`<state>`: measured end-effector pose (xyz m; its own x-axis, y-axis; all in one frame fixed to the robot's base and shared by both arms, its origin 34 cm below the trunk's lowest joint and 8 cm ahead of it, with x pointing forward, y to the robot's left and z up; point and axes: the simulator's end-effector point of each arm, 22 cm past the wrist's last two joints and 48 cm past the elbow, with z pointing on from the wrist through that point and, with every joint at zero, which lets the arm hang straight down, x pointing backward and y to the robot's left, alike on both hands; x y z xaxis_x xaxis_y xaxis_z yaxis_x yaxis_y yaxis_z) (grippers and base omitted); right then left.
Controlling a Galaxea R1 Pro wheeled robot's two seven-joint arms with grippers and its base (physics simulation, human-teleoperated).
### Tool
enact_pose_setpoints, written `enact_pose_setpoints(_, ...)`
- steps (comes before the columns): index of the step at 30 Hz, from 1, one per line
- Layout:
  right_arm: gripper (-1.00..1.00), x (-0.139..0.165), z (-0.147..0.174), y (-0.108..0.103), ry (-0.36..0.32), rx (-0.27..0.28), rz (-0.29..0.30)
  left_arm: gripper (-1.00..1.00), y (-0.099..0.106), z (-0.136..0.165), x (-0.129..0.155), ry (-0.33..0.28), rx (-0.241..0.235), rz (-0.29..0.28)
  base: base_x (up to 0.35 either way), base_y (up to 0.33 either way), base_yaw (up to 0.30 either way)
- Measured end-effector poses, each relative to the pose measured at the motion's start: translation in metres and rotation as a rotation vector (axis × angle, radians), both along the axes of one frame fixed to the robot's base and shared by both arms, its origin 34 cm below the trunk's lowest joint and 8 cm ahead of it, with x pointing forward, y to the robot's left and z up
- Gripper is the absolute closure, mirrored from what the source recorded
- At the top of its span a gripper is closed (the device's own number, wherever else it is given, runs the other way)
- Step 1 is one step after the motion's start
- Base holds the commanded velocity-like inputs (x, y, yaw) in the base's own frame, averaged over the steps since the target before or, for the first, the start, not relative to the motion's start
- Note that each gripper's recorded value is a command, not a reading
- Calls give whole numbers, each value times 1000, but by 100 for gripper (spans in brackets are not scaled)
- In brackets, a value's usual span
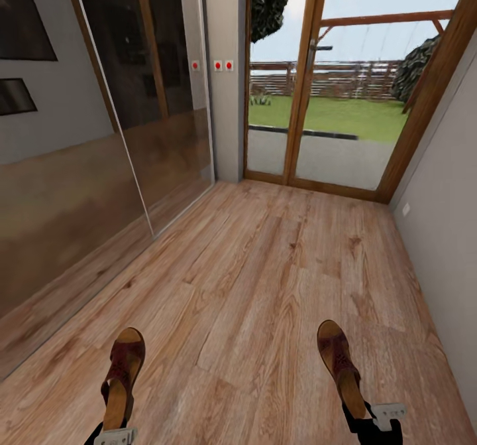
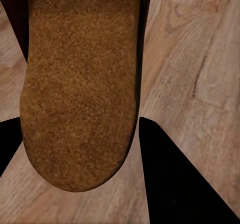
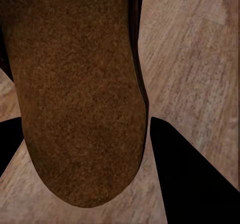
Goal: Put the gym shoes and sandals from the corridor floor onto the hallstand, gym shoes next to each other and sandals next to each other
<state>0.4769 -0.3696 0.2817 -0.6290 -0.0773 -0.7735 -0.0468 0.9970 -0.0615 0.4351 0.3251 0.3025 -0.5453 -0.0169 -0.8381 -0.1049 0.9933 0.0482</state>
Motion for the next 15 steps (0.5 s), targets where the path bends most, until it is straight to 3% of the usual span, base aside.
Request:
enact_pose_setpoints(11, 100, 2, 7, 3, -2, 1, 3, 100, 1, 8, 2, -9, 1, 2, 0, 0, 248)
enact_pose_setpoints(15, 100, 2, 7, -4, -4, -17, -28, 100, 1, 9, 3, -10, 1, 2, 0, 0, 278)
